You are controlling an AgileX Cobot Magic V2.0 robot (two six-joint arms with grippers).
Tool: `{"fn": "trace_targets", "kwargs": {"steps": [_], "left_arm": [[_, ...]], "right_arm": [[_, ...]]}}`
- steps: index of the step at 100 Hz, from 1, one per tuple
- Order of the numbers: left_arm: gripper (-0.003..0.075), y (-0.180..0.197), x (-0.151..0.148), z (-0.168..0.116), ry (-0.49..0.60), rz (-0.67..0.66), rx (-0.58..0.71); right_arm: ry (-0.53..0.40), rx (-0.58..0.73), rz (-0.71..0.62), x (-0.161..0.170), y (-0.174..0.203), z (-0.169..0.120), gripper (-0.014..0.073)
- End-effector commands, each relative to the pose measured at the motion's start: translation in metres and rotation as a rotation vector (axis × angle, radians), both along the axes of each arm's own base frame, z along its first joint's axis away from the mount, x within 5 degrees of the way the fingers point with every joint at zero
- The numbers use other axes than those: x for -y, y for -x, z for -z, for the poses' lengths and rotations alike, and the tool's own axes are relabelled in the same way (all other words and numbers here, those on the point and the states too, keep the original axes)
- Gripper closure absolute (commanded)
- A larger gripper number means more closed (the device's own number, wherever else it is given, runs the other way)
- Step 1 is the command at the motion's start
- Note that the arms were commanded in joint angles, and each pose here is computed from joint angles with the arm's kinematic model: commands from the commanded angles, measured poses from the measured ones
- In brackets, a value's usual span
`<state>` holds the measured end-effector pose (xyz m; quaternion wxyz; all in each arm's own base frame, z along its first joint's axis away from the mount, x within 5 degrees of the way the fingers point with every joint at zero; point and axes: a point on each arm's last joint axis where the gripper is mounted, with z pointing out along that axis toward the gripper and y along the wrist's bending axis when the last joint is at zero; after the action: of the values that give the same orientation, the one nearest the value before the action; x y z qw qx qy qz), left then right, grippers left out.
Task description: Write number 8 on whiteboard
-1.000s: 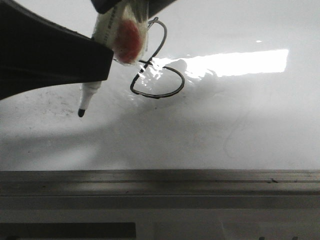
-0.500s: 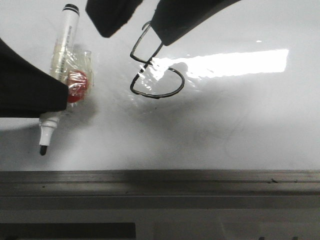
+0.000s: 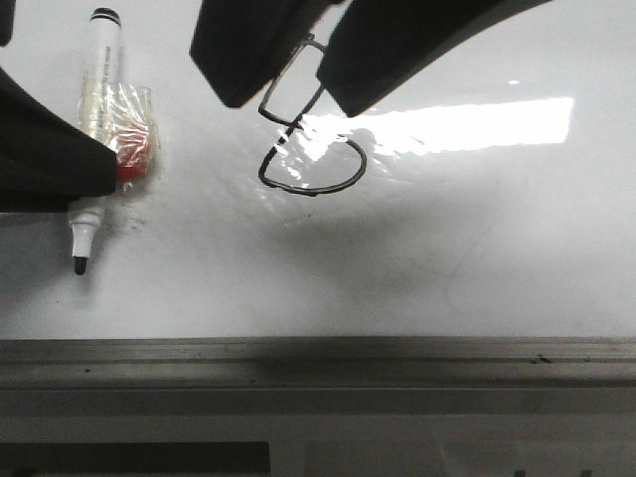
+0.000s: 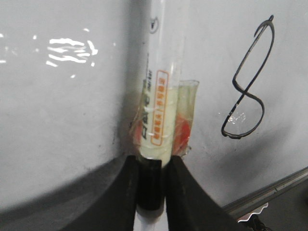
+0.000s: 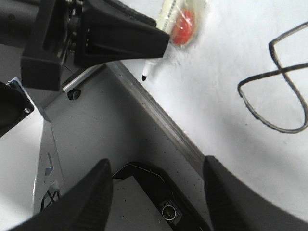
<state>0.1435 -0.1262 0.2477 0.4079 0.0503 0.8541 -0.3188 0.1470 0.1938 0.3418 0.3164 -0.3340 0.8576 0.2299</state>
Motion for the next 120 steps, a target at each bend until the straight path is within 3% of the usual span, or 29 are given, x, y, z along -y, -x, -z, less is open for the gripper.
{"fn": "trace_targets", "kwargs": {"steps": [1,15,32,41,79,85,97,105,114,120], "left_arm": [[0.0740,-0.006,0.002,-0.017,0.077,-0.018,0.073],[0.0710,-0.006,0.002,-0.016,0.078,-0.021,0.063],[0.0490,-0.006,0.002,-0.016,0.094,-0.029,0.057],[0.0419,-0.005,0.002,-0.016,0.096,-0.028,0.055],[0.0386,0.007,-0.008,-0.034,0.113,-0.005,0.144],[0.0385,0.011,-0.012,-0.039,0.127,-0.005,0.160],[0.0407,0.022,-0.021,-0.048,0.139,0.002,0.202],[0.0537,0.031,-0.029,-0.055,0.146,0.011,0.259],[0.0744,0.042,-0.038,-0.059,0.180,0.010,0.305],[0.0741,0.048,-0.044,-0.059,0.184,0.014,0.336]], "right_arm": [[-0.071,0.057,0.003,0.001,0.000,-0.017,0.0228],[-0.070,0.057,0.003,0.001,0.000,-0.017,0.0228],[-0.070,0.057,0.003,0.001,0.000,-0.017,0.0229],[-0.073,0.059,0.003,0.001,0.000,-0.018,0.0231],[-0.063,0.067,0.002,0.002,0.000,-0.017,0.0232],[-0.065,0.072,0.002,0.002,0.000,-0.018,0.0274],[-0.083,0.100,0.004,0.009,0.004,-0.021,0.0498],[-0.110,0.135,0.008,0.016,0.009,-0.021,0.0668],[-0.162,0.178,0.015,0.027,0.018,-0.018,0.0658],[-0.193,0.204,0.019,0.036,0.024,-0.014,0.0658]]}}
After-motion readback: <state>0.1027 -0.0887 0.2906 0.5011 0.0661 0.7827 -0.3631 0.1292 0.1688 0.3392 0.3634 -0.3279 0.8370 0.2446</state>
